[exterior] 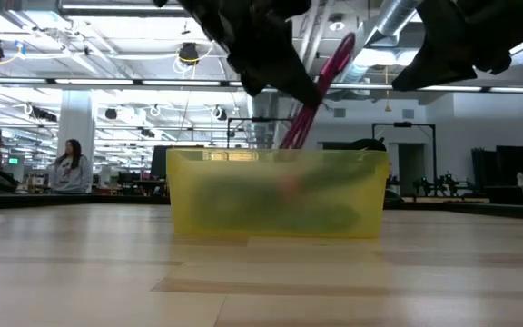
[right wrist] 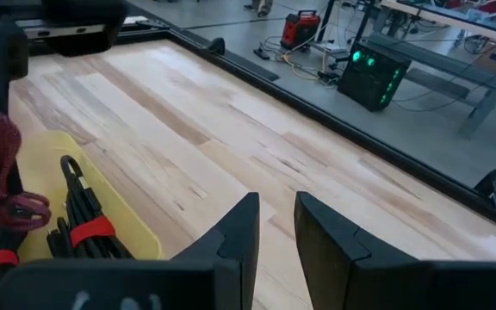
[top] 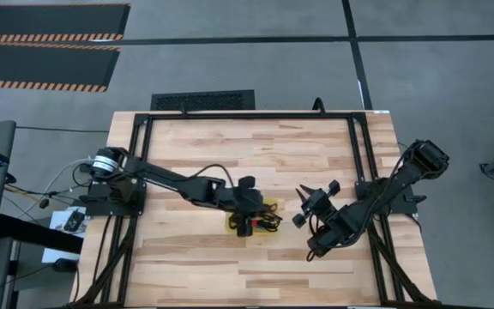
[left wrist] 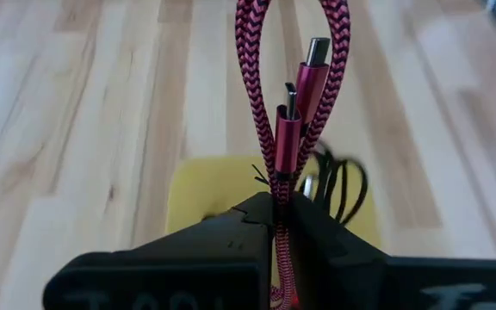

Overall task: Pick and place USB-C Cables
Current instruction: Put the red charger cable into the yellow bin

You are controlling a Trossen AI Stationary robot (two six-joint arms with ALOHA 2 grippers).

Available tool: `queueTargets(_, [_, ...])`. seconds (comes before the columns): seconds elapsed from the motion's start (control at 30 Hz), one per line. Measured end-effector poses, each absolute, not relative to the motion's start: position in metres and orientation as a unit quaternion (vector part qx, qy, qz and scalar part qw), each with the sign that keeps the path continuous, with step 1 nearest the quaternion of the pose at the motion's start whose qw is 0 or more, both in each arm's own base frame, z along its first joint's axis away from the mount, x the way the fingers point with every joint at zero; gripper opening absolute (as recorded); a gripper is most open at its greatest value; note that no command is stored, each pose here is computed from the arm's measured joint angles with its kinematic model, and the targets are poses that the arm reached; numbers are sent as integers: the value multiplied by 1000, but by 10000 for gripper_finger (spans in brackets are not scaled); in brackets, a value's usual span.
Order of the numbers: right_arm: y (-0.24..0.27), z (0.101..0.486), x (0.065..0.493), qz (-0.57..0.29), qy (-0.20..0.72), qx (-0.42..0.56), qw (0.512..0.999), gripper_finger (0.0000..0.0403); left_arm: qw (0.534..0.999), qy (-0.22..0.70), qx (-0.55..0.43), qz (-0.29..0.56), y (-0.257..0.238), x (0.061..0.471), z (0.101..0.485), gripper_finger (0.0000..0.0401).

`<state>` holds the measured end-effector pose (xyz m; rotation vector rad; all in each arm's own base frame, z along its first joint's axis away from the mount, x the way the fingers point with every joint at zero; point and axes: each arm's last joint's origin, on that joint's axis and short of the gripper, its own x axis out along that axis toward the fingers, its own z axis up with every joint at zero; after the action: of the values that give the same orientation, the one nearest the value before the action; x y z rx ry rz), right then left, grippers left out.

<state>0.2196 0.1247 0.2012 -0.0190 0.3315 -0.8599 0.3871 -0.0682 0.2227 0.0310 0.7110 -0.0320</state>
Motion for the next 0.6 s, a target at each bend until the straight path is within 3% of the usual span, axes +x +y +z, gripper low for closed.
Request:
queueTargets(0.3, [129,199,217,-393,199,-4,897,102,883,467,34,-11,-70,378,224,0])
queueTargets(0.6, [131,199,217,-390,197,1,899,102,872,489,24,-6,-69,373,218,12])
